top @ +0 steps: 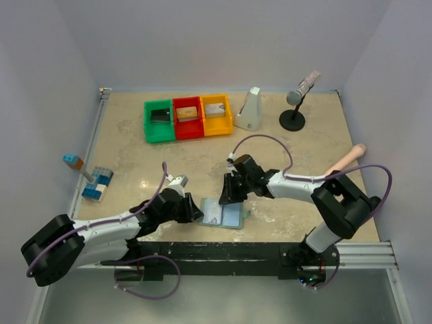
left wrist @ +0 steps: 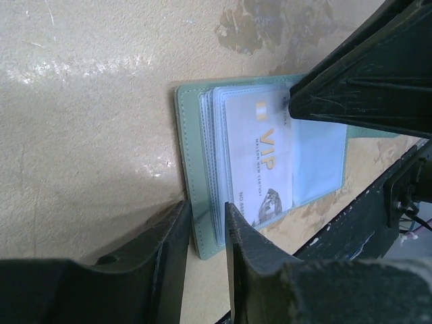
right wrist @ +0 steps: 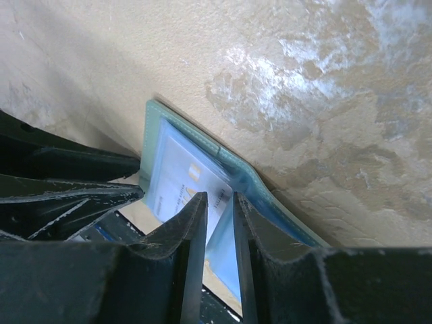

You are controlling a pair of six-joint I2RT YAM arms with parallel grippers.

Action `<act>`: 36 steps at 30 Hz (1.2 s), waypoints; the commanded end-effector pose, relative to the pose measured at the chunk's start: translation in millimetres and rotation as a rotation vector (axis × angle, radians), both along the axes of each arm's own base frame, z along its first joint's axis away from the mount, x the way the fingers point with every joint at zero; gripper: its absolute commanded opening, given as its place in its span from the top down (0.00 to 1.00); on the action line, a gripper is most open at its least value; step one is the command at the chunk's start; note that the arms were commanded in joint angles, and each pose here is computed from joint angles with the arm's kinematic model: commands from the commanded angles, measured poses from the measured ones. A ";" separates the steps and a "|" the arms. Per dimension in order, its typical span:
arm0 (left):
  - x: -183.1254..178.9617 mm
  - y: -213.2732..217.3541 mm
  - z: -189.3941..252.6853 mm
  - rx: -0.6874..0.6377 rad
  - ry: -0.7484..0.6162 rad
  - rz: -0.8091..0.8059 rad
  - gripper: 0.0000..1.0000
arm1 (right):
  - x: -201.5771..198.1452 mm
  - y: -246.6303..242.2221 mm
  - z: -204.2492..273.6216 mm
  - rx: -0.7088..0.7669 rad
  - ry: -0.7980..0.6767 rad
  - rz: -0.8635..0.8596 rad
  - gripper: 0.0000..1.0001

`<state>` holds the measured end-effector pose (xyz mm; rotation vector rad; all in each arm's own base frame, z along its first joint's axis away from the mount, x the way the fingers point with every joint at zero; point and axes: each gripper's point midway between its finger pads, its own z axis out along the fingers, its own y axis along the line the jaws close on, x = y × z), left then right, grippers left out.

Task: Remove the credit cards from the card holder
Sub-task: Remove the credit card from the card holder.

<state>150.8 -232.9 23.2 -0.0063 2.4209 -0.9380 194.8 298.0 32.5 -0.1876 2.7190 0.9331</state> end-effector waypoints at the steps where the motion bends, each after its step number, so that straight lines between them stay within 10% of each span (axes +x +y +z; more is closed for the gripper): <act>1: -5.7 3.4 -6.1 -0.004 0.021 -0.002 0.69 | 8.4 14.4 16.1 0.044 -0.024 0.055 0.73; 17: 13.5 20.2 42.9 -0.054 -0.173 0.081 0.62 | 1.0 -2.1 57.4 0.119 -0.109 0.040 0.69; 36: 11.6 -23.5 50.6 -0.174 -0.170 -0.076 0.85 | -26.4 16.2 13.1 0.200 0.025 0.010 0.54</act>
